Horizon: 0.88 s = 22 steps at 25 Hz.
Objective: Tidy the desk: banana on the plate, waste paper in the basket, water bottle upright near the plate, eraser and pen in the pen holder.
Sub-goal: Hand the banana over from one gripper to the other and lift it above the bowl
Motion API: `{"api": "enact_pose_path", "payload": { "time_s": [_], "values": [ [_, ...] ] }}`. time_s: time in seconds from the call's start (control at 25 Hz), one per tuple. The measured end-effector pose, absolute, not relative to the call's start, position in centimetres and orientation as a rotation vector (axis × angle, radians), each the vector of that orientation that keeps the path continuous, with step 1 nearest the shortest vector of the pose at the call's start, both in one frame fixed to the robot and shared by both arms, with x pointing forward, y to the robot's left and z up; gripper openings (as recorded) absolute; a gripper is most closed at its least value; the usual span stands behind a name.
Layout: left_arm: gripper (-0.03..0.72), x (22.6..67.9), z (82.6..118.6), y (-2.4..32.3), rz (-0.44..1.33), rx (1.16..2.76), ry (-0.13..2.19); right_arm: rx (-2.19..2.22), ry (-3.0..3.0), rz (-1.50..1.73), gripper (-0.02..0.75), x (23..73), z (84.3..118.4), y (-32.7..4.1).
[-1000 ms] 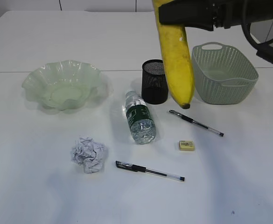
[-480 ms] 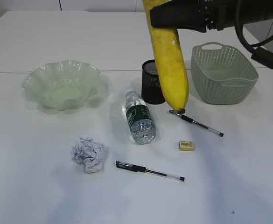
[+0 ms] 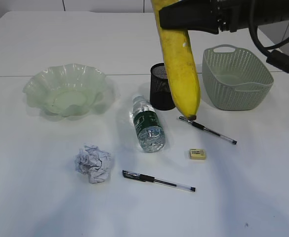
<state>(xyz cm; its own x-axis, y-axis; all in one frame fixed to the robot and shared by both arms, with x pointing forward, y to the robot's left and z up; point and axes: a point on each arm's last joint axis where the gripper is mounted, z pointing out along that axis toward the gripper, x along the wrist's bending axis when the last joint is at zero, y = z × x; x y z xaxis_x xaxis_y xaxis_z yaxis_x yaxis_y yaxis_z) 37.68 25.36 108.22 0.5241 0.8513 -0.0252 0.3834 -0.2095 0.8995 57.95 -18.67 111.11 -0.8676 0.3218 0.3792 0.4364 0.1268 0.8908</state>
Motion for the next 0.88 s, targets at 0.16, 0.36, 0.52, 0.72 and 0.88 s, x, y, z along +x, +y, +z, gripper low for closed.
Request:
{"api": "enact_pose_path", "payload": {
  "time_s": [0.16, 0.36, 0.52, 0.72, 0.88],
  "values": [
    [0.37, 38.4, 107.9, 25.3, 0.614, 1.831, 1.003, -0.772, -2.286, -1.862, 0.295, 57.9, 111.1, -18.7],
    [0.371, 39.3, 107.4, 25.1, 0.6, 1.857, 0.976, -0.77, -2.287, -1.863, 0.294, 57.9, 111.1, -18.7],
    [0.376, 40.4, 106.6, 24.9, 0.573, 1.887, 0.977, -0.77, -2.287, -1.863, 0.295, 57.9, 111.1, -18.7],
    [0.447, 41.9, 105.1, 24.9, 0.528, 1.951, 0.992, -0.77, -2.287, -1.863, 0.294, 57.9, 111.1, -18.7],
    [0.524, 43.0, 104.2, 24.7, 0.502, 1.956, 0.985, -0.77, -2.287, -1.863, 0.294, 57.9, 111.1, -18.7]
  ]
}}
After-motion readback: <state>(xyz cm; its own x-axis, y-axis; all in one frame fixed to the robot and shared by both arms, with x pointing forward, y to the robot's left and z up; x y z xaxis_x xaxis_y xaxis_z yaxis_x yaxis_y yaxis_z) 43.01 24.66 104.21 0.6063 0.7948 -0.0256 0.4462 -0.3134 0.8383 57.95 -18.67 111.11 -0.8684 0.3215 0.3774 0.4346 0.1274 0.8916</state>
